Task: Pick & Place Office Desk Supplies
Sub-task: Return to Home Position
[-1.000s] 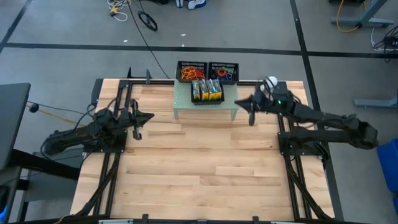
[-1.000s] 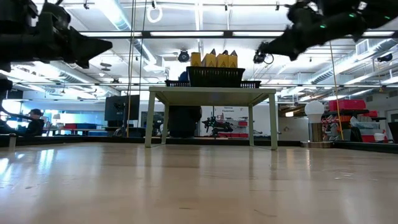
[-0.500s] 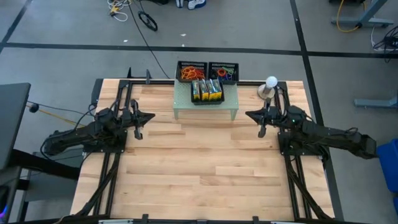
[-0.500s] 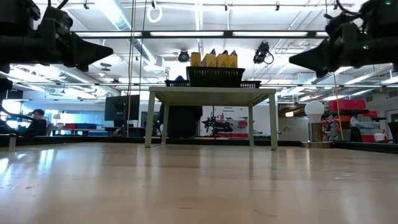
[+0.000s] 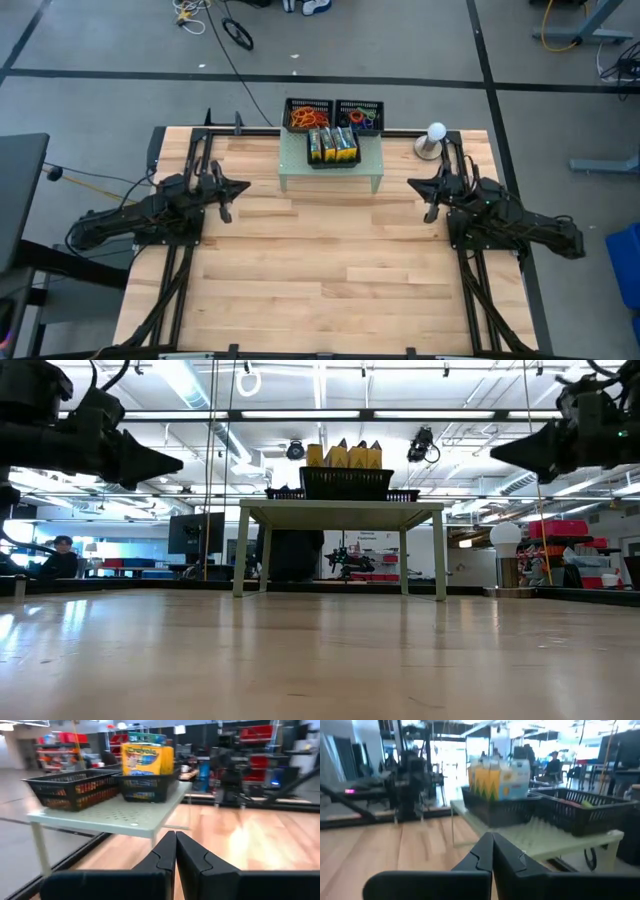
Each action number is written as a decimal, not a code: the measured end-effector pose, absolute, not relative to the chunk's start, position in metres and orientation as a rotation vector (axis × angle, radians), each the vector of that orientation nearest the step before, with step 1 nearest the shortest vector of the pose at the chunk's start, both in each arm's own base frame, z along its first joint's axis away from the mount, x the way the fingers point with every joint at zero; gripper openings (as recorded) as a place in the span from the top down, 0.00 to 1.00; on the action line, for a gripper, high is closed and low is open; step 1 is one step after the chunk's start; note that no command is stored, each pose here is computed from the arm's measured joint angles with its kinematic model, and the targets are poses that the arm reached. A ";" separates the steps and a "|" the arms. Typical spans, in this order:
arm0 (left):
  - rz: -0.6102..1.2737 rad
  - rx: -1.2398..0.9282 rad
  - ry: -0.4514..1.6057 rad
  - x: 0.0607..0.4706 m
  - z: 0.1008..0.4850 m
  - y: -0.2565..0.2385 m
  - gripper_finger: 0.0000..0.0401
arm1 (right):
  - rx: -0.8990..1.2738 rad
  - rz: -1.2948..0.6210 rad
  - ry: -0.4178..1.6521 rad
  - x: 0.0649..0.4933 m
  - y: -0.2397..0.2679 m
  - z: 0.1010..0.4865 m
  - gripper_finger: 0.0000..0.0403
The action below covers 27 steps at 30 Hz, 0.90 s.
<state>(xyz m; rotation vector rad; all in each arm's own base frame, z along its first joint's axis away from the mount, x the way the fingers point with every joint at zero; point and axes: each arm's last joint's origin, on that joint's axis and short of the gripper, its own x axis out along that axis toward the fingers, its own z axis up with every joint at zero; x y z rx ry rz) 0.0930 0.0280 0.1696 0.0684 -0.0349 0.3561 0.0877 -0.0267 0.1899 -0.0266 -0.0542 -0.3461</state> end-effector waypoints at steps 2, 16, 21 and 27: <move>0.312 0.063 -0.034 0.093 0.169 0.027 0.95 | -0.029 -0.343 -0.062 0.090 -0.027 0.189 0.98; 0.273 -0.040 -0.011 0.096 0.166 0.026 0.95 | 0.062 -0.531 0.002 0.095 -0.034 0.165 0.97; 0.273 -0.037 -0.010 0.096 0.166 0.026 0.95 | 0.062 -0.531 0.001 0.095 -0.034 0.165 0.97; 0.274 -0.036 -0.010 0.096 0.166 0.027 0.95 | 0.062 -0.531 0.001 0.095 -0.034 0.165 0.97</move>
